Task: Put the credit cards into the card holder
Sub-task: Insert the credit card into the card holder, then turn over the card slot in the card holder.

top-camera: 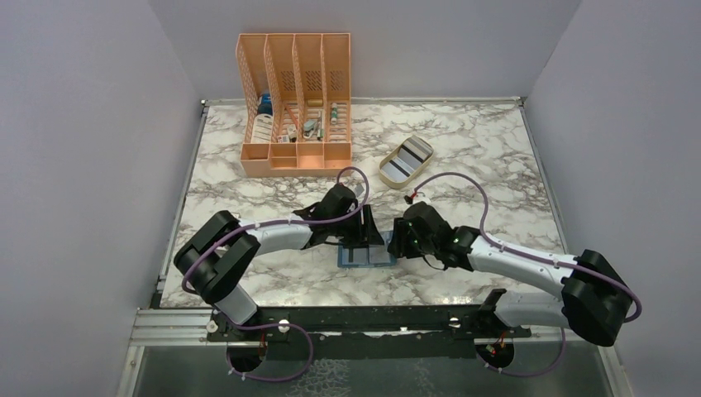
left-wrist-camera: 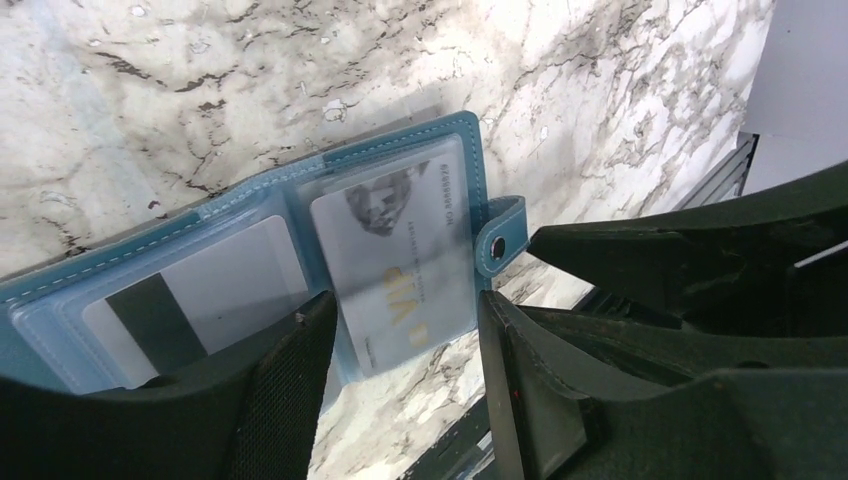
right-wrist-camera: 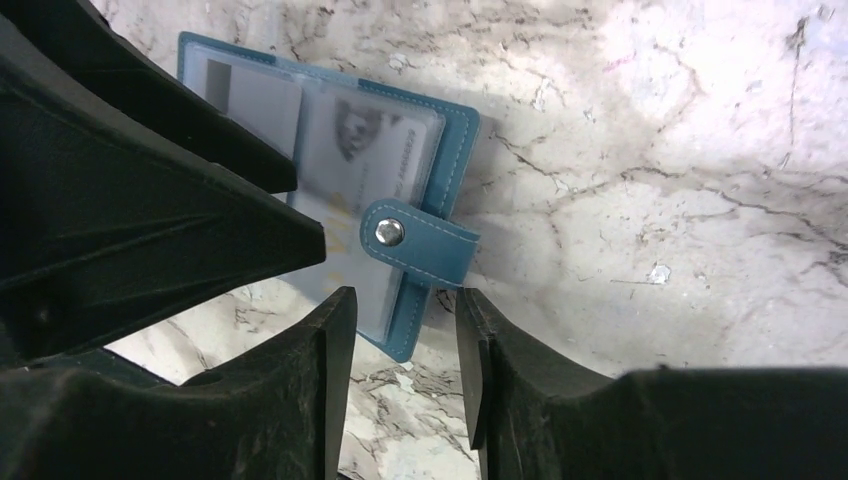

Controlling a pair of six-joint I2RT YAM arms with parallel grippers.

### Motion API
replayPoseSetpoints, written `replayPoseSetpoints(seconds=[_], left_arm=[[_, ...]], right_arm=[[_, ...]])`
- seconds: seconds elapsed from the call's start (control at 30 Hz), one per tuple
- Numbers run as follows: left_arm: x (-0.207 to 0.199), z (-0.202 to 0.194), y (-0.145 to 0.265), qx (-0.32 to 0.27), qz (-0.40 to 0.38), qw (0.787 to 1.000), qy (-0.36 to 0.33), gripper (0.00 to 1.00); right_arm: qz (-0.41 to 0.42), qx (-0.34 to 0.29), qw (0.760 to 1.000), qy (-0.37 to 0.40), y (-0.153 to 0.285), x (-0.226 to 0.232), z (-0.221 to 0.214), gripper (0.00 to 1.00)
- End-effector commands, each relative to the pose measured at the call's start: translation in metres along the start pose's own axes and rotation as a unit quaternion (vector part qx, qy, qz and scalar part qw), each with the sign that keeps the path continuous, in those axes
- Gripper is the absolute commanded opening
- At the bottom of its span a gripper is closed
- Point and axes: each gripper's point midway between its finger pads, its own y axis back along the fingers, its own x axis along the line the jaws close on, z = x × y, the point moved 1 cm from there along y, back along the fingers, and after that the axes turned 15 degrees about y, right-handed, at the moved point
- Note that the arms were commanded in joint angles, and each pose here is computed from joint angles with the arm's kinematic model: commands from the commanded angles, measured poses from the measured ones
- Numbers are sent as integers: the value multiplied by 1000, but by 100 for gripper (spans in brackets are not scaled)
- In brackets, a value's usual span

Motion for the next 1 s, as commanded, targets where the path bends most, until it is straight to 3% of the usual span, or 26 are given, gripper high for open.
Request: replayPoseSetpoints(seconds=[0.0, 0.37, 0.67, 0.97], left_arm=[[-7, 12, 9, -23, 6, 1000, -5, 57], [-1, 23, 22, -50, 20, 999, -5, 56], [17, 53, 59, -83, 16, 996, 26, 56], [16, 57, 78, -64, -63, 995, 49, 56]], right_arm=[[-25, -16, 999, 29, 5, -4, 22, 43], [-9, -21, 999, 22, 6, 4, 29, 43], [92, -52, 994, -9, 14, 43, 49, 38], [138, -39, 989, -24, -4, 72, 52, 29]])
